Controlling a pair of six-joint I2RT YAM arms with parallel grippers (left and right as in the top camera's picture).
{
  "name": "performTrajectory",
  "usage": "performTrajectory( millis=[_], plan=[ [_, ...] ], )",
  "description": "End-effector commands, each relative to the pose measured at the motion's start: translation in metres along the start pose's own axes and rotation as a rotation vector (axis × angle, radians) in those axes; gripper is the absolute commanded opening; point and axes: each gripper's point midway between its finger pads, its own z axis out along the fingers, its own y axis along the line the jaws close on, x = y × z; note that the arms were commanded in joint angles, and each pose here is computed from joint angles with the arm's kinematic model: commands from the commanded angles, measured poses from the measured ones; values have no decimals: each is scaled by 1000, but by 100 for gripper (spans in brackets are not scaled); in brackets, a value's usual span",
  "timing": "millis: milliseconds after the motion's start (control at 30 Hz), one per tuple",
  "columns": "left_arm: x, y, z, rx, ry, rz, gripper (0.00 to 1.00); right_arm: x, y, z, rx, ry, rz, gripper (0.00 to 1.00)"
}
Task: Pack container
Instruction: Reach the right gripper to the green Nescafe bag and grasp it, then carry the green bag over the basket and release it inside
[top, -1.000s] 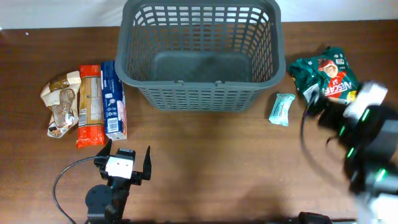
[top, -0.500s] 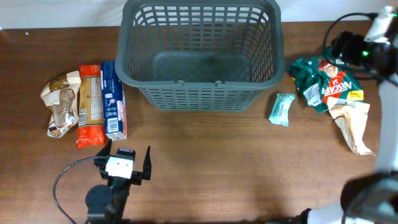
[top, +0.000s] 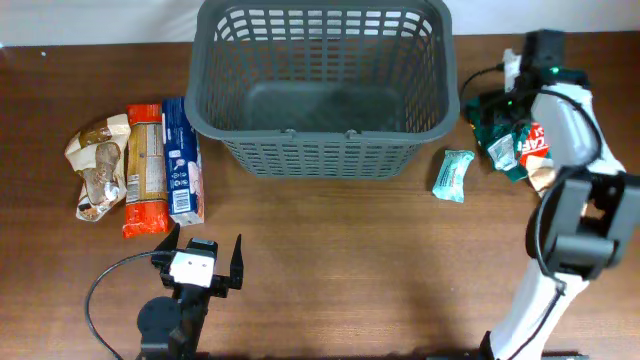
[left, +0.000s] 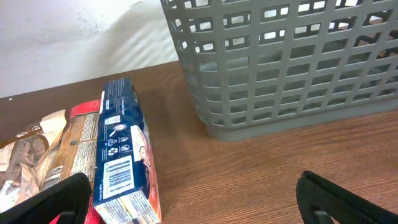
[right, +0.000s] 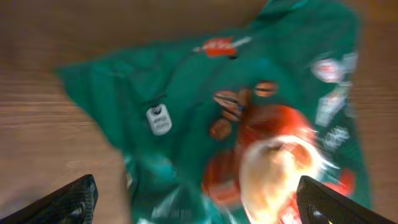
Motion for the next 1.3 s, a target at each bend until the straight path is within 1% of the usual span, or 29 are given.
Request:
performTrajectory(
  millis=[0,200,233,267,333,367,400,533,633,767,833,933,1000,1100,1167,1267],
  plan=[
    [0,-3,0,14,-7,-7,99,8,-7,28,57,56,-35,99],
    [0,-3,0,15,-7,-7,99,30,9,76,34,136,-47,99],
    [0,-3,0,14,-7,-7,99,36,13,82,27,155,-48,97],
    [0,-3,0,14,-7,-7,99,41,17,87,23,175,-46,81],
    [0,-3,0,14,-7,-7,99,46,21,91,21,193,-13,31],
    [0,-3,0,14,-7,-7,99,46,21,91,23,192,19,10],
    [0,-3,0,15,-7,-7,99,44,19,88,27,186,46,4],
    [0,-3,0,15,-7,-7,99,22,2,61,41,145,116,4],
    [0,-3,0,14,-7,-7,99,-8,-23,17,62,90,144,4],
    [0,-3,0,15,-7,-7,99,-59,-66,-85,121,-71,192,3],
    [0,-3,0,14,-7,-7,99,-84,-82,-152,145,-203,217,4],
    [0,-3,0,15,-7,-7,99,-110,-92,-253,173,-437,240,3],
    [0,-3,0,14,-7,-7,99,-121,-78,-317,121,-603,227,3],
    [0,-3,0,15,-7,-7,99,-129,-33,-392,-54,-812,142,4],
    [0,-3,0,14,-7,-7,99,-130,-2,-430,-130,-910,86,4],
    [0,-3,0,14,-7,-7,99,-131,48,-464,-222,-980,28,4]
  ],
)
